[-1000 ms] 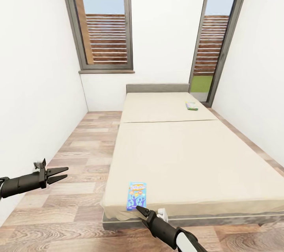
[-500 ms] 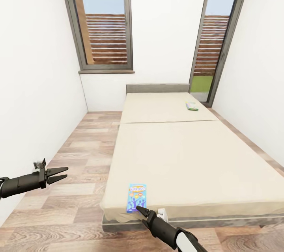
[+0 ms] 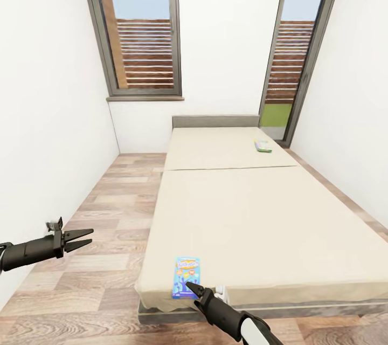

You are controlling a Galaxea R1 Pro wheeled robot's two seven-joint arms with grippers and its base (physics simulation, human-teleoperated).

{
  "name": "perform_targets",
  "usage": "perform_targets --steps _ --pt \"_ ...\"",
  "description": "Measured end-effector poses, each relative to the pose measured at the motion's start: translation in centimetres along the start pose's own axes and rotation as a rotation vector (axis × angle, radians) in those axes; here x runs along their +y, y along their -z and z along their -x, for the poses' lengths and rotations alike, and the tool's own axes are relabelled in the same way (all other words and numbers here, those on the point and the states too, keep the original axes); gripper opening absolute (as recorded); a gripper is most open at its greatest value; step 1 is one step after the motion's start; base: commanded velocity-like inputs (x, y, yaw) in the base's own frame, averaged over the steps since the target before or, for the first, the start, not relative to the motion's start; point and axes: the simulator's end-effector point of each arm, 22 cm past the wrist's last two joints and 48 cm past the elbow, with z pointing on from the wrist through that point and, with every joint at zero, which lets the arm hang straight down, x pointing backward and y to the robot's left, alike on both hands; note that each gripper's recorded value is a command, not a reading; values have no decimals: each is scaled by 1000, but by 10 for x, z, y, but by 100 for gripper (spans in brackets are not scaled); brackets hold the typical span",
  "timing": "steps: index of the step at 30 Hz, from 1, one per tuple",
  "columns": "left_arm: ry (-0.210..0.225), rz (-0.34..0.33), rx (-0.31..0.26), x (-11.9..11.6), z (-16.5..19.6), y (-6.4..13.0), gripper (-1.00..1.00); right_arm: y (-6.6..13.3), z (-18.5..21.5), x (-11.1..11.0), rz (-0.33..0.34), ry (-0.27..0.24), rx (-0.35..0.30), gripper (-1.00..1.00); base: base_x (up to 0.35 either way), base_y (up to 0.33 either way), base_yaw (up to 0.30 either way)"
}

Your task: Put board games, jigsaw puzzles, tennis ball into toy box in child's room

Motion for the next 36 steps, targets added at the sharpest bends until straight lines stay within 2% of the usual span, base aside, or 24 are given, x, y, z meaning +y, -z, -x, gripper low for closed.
perform_targets --steps 36 --pt "-1 1 -1 0 0 1 100 0 0 0 0 1 1 100 5 0 0"
